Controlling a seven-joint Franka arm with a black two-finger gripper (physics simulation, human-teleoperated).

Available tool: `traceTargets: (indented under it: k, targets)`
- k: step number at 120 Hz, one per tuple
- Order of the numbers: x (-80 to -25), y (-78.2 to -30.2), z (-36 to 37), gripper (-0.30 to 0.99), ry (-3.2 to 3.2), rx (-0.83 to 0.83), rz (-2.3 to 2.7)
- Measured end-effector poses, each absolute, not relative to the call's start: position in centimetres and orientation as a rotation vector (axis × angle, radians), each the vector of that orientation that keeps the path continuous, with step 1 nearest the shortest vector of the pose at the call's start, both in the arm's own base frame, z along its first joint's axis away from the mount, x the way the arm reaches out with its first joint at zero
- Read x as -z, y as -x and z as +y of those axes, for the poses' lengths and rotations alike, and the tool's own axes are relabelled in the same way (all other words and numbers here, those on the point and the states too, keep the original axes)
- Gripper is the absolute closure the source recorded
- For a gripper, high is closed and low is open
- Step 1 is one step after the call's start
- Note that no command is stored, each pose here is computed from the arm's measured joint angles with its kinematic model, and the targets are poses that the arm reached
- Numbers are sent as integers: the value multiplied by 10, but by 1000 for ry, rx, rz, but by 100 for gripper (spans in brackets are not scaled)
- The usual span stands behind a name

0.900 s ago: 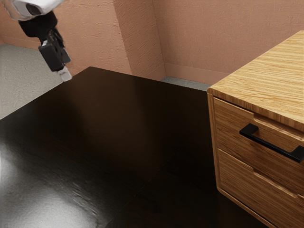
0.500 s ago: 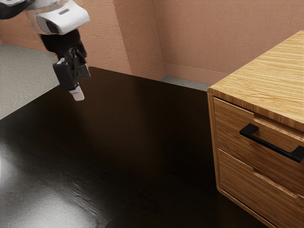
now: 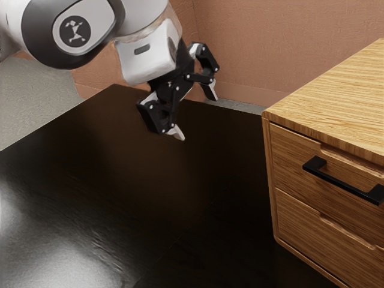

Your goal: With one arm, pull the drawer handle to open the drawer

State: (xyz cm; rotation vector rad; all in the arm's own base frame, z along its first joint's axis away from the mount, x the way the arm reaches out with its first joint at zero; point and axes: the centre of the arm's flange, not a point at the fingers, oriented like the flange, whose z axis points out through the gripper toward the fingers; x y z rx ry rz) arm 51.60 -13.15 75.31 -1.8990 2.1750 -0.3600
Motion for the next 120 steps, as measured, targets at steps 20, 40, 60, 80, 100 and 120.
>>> traceTargets:
  k: [20,40,60,80,100,120]
  targets:
    - [-767,-493,-166,0,1719,446,2303]
    - [-777,-477,-203,0,1573,516,2405]
    - [-770,-453,-261,0,1480,535,2498]
    - [-746,-459,-278,1,1678,503,2440]
    - [-731,-442,-314,23,1794,488,2417]
    - [-721,-457,-303,30,1934,452,2273]
